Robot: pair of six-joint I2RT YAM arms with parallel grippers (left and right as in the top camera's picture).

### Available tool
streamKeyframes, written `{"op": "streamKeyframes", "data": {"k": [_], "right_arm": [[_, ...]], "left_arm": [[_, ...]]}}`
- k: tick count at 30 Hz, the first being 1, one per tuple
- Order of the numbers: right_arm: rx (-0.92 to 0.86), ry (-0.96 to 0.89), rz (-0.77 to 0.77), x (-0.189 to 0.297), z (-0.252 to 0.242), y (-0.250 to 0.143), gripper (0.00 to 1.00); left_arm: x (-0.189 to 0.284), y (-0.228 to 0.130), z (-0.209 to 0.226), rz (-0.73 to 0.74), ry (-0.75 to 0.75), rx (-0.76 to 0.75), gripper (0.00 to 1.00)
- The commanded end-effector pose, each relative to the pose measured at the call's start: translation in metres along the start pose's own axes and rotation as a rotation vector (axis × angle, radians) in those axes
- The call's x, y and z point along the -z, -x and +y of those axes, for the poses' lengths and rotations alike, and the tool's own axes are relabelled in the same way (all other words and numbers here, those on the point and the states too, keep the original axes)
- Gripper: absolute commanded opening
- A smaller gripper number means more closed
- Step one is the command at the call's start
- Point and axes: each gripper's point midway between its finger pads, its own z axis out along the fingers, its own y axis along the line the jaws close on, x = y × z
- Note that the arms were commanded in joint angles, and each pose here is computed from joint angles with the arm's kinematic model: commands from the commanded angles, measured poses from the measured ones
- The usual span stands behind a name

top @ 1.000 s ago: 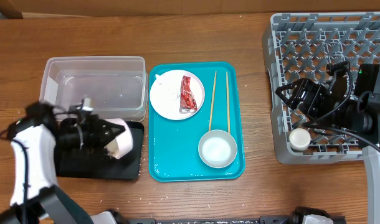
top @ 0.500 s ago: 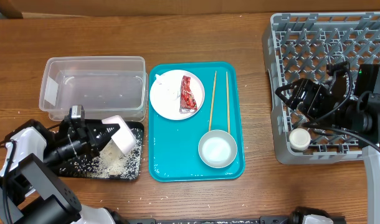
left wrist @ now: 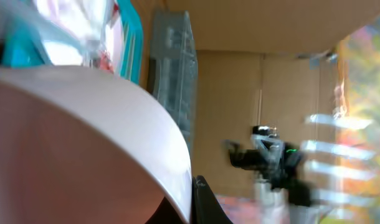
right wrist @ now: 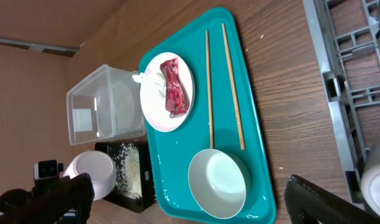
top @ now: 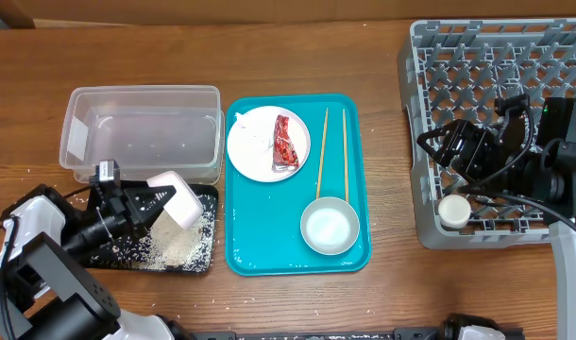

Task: Sort waste into correct bins and load items into the dishwasher
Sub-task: 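Tip the rice from the bowl onto the black tray with the left gripper, then set the emptied bowl back on the teal tray with the left gripper, then grasp the tissue on the white plate with the left gripper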

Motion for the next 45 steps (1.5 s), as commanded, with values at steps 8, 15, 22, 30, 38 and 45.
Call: {"op": "streamKeyframes", "data": {"k": [8, 15, 22, 30, 38, 45], "right_arm": [[0.019, 0.014, -0.023, 0.006, 0.007, 0.005, 1.0], [0.02, 0.02, -0.021, 0.006, 0.008, 0.004, 1.0], [0.02, 0.019, -0.022, 0.006, 0.008, 0.004, 1.0], [0.02, 0.016, -0.022, 0.006, 0.007, 0.005, 1.0], [0.023, 0.016, -0.023, 0.006, 0.007, 0.005, 1.0], [0.023, 0.016, -0.023, 0.006, 0.007, 0.005, 1.0]], "left_arm": [[-0.002, -0.004, -0.024, 0.031, 0.016, -0.171, 0.04], [-0.042, -0.035, -0.042, 0.241, 0.227, -0.17, 0.04], [-0.107, -0.069, 0.035, 0.321, 0.986, -0.326, 0.04], [-0.154, -0.114, 0.098, 0.334, 1.327, -0.478, 0.04], [-0.163, -0.104, 0.077, 0.36, 1.321, -0.499, 0.99], [-0.19, -0.013, -0.002, 0.144, 1.189, -0.739, 0.9]]}}
